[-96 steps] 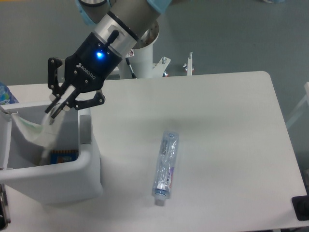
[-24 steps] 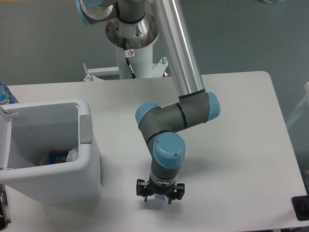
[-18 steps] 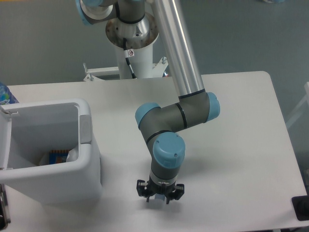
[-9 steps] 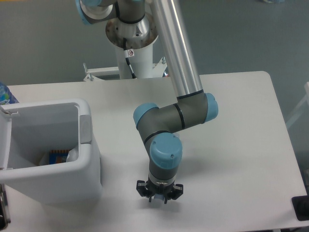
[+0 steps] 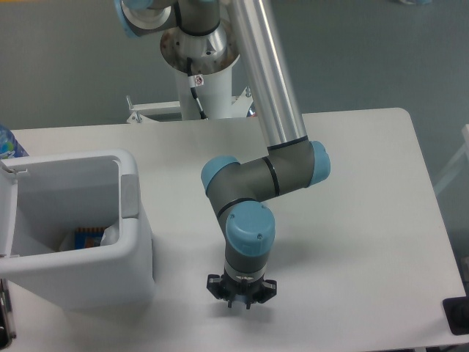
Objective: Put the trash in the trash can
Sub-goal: 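Lower the gripper around the bottle cap end and close it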
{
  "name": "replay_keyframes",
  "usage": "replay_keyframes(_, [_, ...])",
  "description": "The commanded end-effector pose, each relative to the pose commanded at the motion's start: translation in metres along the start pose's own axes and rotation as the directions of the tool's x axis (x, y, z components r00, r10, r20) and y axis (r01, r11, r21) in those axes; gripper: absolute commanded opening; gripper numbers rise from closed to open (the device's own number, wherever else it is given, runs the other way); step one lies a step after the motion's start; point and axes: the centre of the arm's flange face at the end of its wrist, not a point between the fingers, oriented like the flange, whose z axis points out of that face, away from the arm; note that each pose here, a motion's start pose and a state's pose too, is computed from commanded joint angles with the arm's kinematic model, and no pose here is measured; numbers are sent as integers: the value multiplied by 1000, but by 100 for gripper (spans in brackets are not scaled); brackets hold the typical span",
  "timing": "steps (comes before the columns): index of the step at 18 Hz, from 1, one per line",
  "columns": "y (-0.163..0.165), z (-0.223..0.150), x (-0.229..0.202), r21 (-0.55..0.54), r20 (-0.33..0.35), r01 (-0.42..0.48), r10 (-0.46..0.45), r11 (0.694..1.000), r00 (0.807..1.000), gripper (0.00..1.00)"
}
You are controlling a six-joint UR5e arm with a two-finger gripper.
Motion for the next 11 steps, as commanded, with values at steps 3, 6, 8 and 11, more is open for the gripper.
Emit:
replay_keyframes(3, [0, -1, 0, 1, 1, -2, 2, 1000, 1000, 36])
replay_keyframes(6, [-1, -6, 0, 8, 4, -3, 2, 1000, 1000, 36])
replay_keyframes(8, [-2, -14, 1, 19, 7, -5, 5, 1000, 1000, 36])
replay_keyframes(11, [-7, -40, 2, 57, 18, -10, 9, 998, 1000, 35])
